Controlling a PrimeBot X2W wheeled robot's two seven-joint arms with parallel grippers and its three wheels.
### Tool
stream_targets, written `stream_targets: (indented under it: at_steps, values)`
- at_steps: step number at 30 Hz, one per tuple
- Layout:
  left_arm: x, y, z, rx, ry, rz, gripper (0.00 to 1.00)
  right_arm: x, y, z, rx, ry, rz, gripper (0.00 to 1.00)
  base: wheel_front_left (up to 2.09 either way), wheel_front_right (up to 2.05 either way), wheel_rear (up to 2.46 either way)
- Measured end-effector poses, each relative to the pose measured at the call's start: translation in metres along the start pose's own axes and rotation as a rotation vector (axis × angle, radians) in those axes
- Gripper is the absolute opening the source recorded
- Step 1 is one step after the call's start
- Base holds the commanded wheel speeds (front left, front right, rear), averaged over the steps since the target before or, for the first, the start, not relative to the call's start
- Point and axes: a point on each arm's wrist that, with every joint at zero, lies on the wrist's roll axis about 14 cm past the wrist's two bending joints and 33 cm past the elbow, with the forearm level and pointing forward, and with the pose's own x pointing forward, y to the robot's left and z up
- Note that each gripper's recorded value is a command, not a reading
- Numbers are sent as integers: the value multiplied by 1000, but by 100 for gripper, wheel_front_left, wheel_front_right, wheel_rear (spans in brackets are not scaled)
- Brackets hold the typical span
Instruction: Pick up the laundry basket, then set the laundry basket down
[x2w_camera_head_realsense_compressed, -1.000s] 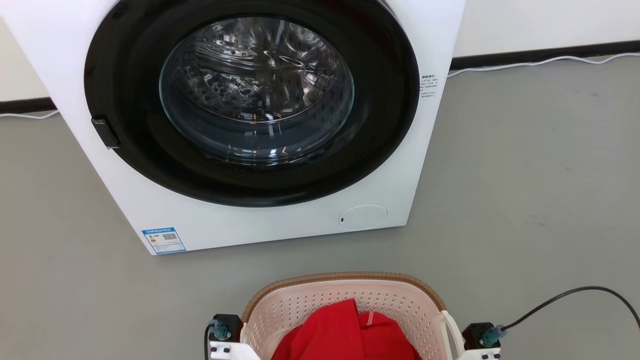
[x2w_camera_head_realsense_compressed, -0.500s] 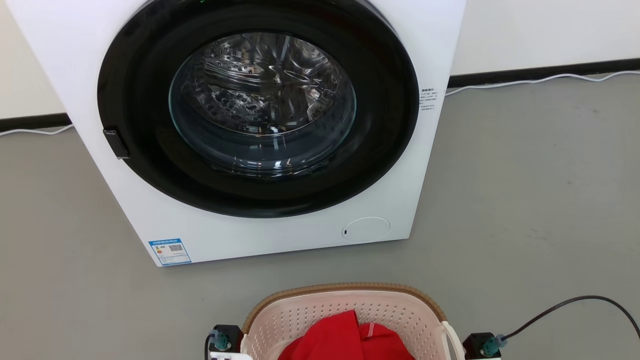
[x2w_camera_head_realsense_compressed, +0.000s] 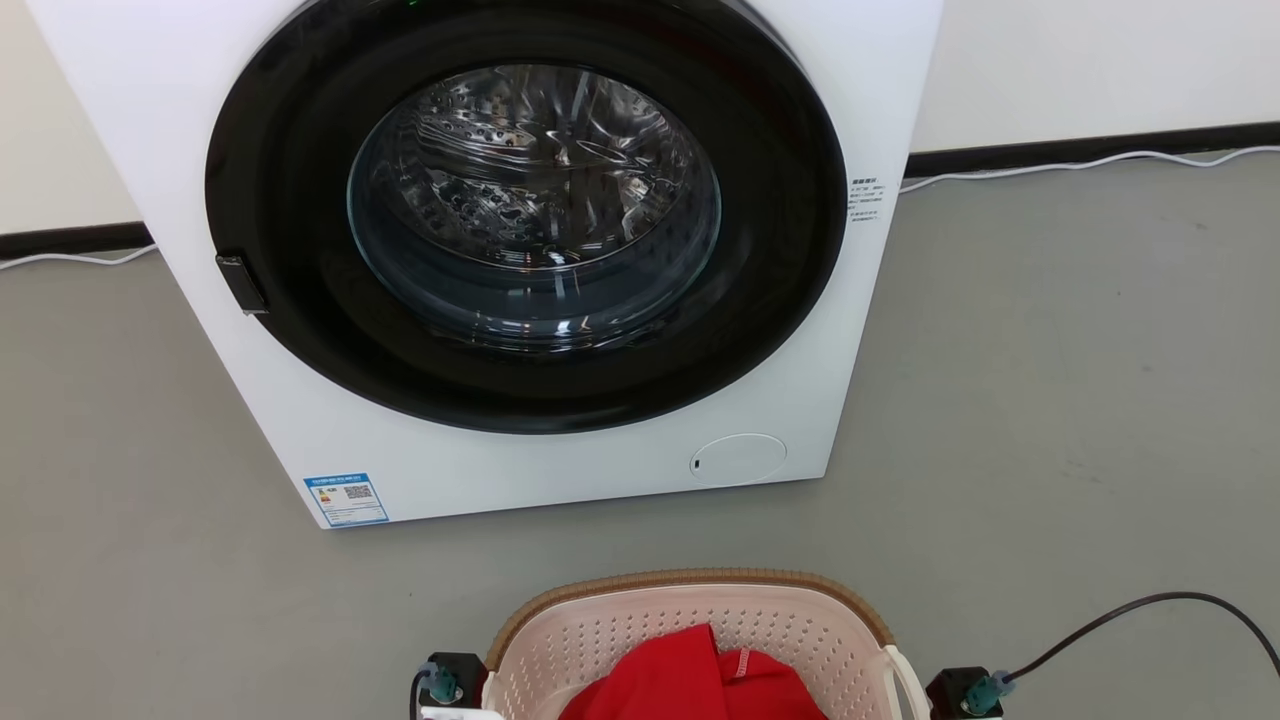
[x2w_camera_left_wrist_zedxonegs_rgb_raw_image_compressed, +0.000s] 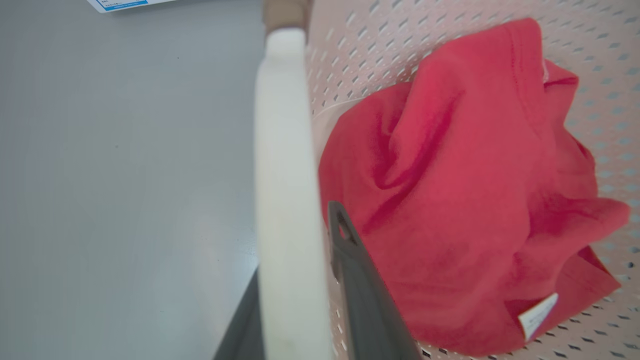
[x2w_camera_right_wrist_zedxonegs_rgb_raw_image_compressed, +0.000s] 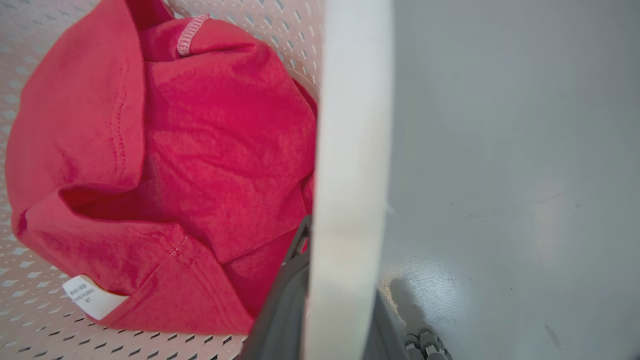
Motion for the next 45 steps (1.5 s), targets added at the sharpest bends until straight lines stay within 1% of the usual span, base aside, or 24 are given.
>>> stream_targets:
  at_steps: [34, 45]
  values:
    - [5, 2, -10, -7, 36, 4, 0, 4, 3, -7, 15, 26, 10, 0, 0, 0, 0]
    - [14, 14, -2, -12, 42, 25, 0, 14, 11, -1, 29, 19, 40, 0, 0, 0, 0]
